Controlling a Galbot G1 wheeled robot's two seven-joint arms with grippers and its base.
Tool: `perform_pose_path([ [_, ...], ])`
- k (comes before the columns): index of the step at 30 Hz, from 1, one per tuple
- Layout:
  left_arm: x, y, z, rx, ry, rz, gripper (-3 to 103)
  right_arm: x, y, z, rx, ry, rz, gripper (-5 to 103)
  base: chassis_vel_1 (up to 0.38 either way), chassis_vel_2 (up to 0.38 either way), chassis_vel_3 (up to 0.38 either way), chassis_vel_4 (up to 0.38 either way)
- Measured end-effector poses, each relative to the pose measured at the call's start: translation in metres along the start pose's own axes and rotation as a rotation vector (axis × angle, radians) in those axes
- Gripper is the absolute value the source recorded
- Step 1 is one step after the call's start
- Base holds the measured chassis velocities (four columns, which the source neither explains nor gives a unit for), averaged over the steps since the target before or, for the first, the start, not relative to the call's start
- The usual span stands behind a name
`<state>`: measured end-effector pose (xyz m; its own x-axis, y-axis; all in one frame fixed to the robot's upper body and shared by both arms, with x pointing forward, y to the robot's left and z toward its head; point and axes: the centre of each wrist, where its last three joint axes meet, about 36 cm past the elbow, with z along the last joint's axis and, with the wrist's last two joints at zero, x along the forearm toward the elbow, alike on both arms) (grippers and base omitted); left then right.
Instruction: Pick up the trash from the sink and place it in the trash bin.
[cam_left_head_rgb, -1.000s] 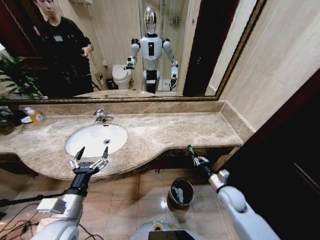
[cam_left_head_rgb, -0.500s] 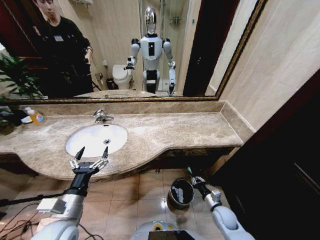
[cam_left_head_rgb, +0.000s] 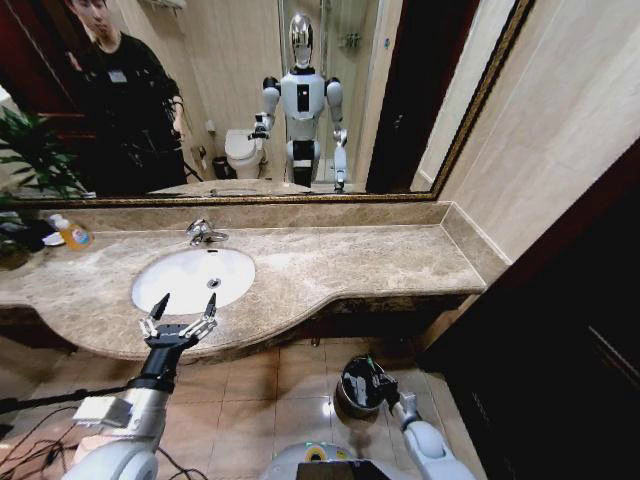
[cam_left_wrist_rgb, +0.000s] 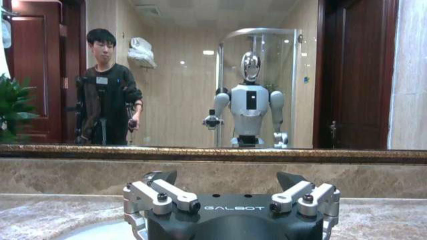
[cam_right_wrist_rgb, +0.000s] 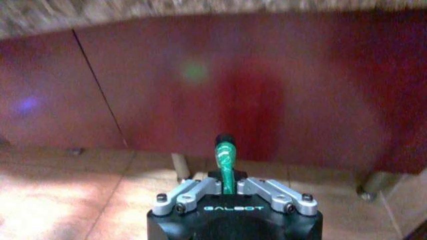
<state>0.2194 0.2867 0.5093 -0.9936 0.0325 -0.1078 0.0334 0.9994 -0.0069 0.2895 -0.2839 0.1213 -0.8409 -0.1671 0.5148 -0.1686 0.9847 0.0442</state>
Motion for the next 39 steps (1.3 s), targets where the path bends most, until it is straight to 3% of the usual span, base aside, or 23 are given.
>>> perform_pose_path([
  [7,0.000,0.000,0.000,0.000,0.000,0.000,100,-0.020,-0.005,0.018,-0.006,0.053,0.046,7,0.000,0.000,0.000,0.000],
  [20,0.000,0.000,0.000,0.000,0.000,0.000,100,-0.030,0.014,0.011,-0.030,0.056,0.094,4,0.000,0.000,0.000,0.000],
  [25,0.000,0.000,0.000,0.000,0.000,0.000,100,-0.031,0.014,0.010,-0.027,0.045,0.107,24,0.000,0.000,0.000,0.000],
  [26,0.000,0.000,0.000,0.000,0.000,0.000,100,-0.031,0.014,0.010,-0.027,0.045,0.107,24,0.000,0.000,0.000,0.000],
  [29,0.000,0.000,0.000,0.000,0.000,0.000,100,-0.030,0.013,0.010,-0.025,0.042,0.116,40,0.000,0.000,0.000,0.000],
  [32,0.000,0.000,0.000,0.000,0.000,0.000,100,-0.030,0.011,0.010,-0.025,0.041,0.120,44,0.000,0.000,0.000,0.000],
  [33,0.000,0.000,0.000,0.000,0.000,0.000,100,-0.029,0.010,0.010,-0.025,0.040,0.122,56,0.000,0.000,0.000,0.000],
  [38,0.000,0.000,0.000,0.000,0.000,0.000,100,-0.027,0.007,0.010,-0.026,0.038,0.127,66,0.000,0.000,0.000,0.000],
  [39,0.000,0.000,0.000,0.000,0.000,0.000,100,-0.027,0.006,0.010,-0.027,0.036,0.127,78,0.000,0.000,0.000,0.000],
])
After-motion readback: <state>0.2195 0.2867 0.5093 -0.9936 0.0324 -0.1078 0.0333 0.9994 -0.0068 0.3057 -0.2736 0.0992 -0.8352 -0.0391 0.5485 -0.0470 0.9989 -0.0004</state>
